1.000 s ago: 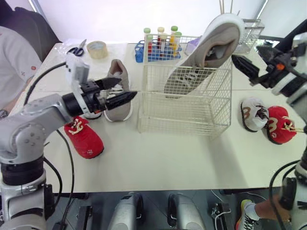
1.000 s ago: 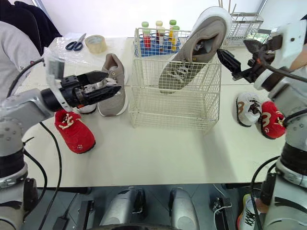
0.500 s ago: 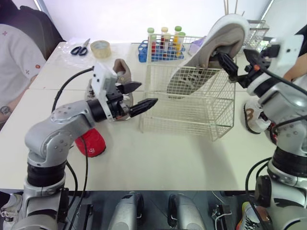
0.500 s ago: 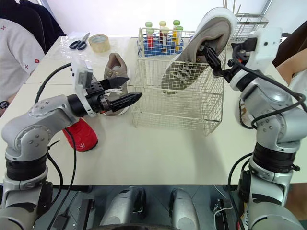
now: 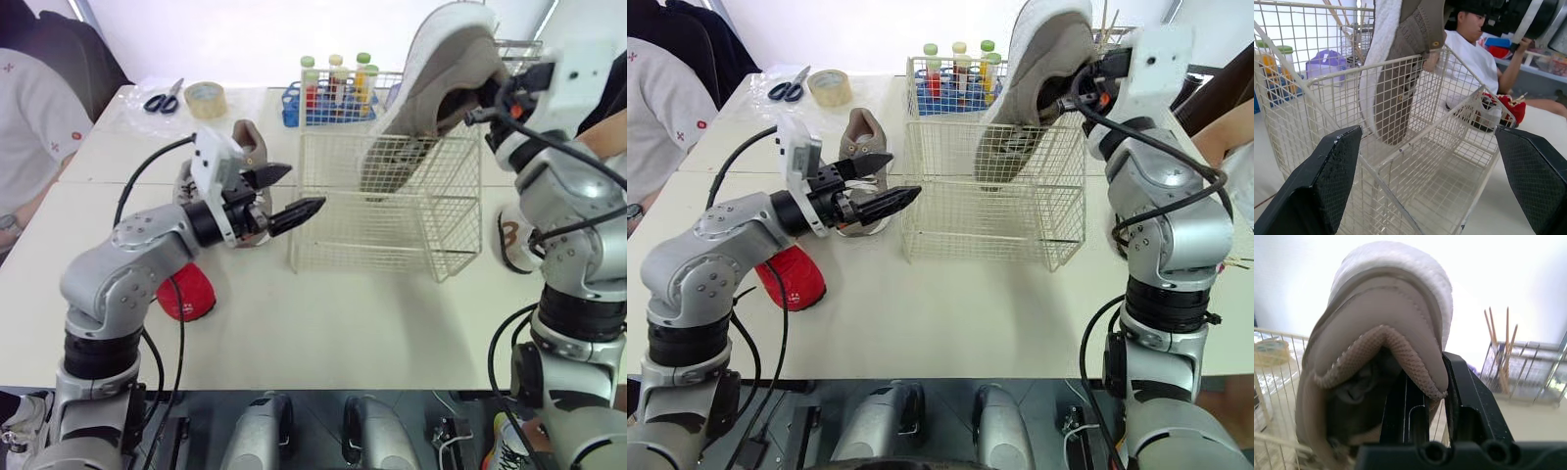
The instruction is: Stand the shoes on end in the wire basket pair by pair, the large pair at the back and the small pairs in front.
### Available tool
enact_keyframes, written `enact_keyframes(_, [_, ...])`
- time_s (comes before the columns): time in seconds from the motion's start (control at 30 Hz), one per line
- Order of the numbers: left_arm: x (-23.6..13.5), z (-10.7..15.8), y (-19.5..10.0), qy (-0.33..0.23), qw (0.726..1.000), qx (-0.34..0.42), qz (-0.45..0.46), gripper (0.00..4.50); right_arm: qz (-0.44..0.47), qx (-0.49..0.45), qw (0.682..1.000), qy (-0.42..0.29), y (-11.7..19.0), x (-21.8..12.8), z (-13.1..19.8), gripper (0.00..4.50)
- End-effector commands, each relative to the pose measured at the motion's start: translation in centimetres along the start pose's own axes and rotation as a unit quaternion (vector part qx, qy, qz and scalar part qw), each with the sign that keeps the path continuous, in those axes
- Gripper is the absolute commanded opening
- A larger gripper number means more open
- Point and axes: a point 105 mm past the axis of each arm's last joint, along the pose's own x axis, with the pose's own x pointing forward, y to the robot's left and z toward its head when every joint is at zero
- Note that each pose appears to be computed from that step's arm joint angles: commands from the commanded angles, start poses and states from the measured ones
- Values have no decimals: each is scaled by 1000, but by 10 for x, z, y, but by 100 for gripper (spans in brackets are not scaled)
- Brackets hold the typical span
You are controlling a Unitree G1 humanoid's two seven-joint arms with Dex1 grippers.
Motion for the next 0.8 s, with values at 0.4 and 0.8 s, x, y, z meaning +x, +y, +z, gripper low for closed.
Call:
enact_keyframes(0.4, [8,4,4,-15,1000,16,-9,450,-51,-165,982,-79,-12,-11,47,35])
enact_keyframes(0.8, [7,0,8,-13,1000,16,1,450,-51,-189,980,-45,-7,-16,27,182])
